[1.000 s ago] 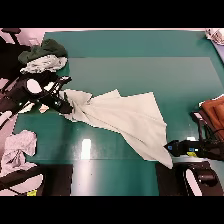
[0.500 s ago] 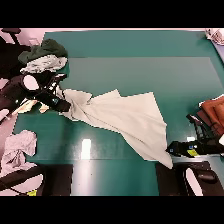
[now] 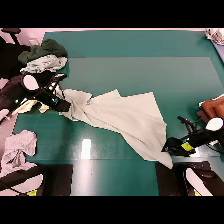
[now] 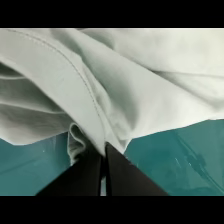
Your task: Fold the shirts.
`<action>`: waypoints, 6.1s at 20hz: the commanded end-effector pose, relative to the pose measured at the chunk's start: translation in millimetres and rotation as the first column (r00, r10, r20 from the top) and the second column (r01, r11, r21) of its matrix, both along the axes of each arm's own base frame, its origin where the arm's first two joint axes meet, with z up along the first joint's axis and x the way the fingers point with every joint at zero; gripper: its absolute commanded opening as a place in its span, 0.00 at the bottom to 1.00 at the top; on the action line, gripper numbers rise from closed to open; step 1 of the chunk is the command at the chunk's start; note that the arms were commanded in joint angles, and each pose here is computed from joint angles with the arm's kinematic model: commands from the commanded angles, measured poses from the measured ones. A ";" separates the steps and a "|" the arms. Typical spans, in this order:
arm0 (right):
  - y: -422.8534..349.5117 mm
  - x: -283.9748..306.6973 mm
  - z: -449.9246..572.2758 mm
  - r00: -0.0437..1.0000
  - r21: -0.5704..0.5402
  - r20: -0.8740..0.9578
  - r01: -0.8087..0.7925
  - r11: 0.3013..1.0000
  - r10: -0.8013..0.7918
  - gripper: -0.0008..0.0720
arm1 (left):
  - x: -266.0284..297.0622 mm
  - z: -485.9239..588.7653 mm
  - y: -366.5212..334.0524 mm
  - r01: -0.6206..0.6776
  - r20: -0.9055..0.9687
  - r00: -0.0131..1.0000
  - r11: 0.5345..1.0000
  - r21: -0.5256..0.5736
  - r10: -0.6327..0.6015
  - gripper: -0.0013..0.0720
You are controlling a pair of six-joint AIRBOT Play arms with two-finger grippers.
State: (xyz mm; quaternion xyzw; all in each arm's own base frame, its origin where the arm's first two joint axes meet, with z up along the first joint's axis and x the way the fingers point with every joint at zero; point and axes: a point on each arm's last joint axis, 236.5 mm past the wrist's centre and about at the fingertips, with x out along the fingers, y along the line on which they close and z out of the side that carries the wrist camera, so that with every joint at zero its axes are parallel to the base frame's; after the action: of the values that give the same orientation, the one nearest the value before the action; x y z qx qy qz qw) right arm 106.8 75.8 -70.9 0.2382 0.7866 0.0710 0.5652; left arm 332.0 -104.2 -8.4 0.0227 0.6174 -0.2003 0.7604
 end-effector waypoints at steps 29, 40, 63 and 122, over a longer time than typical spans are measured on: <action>21.4 135.8 423.7 0.289 -0.085 0.952 -0.077 0.993 0.104 0.04 | -66.4 367.4 -2.9 -0.203 0.496 0.724 0.836 -0.509 0.478 0.05; -56.8 217.9 425.7 0.326 0.012 0.938 0.309 0.951 -0.118 0.04 | -37.9 421.7 15.7 -0.271 0.504 0.609 0.758 -0.593 0.612 0.05; -61.6 400.2 229.1 0.632 -0.077 0.775 0.062 0.995 0.020 0.76 | 190.3 214.9 29.3 -0.349 0.488 0.798 0.932 -0.102 0.353 0.97; -112.0 169.9 -21.6 0.922 -0.010 0.343 0.194 0.981 -0.179 0.95 | 25.8 -59.1 -5.3 -0.245 -0.268 0.950 0.920 -0.306 0.164 0.05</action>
State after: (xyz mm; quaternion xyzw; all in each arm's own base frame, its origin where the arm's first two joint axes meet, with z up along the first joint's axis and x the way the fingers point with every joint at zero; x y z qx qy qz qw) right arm 267.8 -32.1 -72.5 0.2848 0.6523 0.0456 0.7010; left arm 361.5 -103.8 -76.7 -0.1828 0.6582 -0.2155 0.6978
